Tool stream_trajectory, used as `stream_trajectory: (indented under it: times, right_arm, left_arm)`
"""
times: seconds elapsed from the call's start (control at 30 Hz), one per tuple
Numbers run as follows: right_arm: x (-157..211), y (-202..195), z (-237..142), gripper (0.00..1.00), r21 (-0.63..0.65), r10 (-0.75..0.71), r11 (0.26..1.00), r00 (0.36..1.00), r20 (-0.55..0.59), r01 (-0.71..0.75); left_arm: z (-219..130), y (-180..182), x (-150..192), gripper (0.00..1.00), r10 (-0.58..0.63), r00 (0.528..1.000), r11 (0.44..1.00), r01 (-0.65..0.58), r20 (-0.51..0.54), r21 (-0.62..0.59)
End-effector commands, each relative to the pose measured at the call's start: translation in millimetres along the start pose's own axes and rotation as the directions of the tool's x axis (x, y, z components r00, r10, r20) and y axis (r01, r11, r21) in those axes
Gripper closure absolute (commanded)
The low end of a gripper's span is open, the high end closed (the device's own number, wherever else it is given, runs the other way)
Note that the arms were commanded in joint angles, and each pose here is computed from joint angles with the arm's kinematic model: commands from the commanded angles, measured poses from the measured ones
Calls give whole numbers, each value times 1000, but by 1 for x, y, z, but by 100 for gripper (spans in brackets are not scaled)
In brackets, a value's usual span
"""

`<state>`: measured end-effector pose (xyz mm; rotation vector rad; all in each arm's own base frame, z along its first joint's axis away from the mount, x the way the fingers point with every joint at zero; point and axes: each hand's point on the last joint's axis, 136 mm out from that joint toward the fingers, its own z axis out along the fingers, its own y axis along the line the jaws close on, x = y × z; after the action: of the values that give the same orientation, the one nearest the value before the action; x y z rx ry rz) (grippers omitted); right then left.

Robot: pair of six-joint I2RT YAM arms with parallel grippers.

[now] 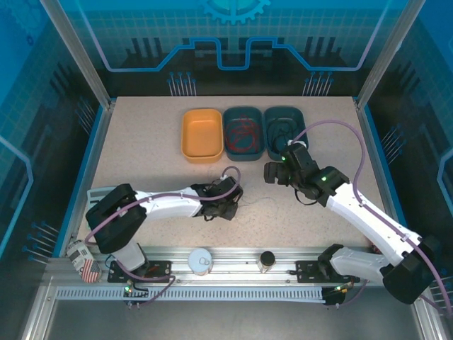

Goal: Untangle the cables

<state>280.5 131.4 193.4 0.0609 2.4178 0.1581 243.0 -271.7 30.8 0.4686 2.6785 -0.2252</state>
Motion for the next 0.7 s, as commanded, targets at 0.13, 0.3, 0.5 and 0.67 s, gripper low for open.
stream_trajectory:
  times: [0.13, 0.3, 0.5, 0.67]
  right_arm:
    - [1, -4, 3, 0, 16, 23, 1000, 1000, 7, -23]
    - [5, 2, 10, 0, -15, 24, 1000, 1000, -4, -24]
    - [10, 13, 20, 0, -59, 27, 998, 999, -33, -29]
    - [14, 29, 28, 0, -124, 2, 992, 998, -69, -10]
  left_arm:
    - [12, 15, 7, 68, 99, 993, 984, -107, -62, -143]
    - [21, 9, 17, 86, 121, 988, 981, -134, -97, -139]
    - [6, 5, 7, 100, 129, 990, 981, -137, -63, -139]
    - [-26, -2, -12, 100, 133, 991, 987, -131, 21, -91]
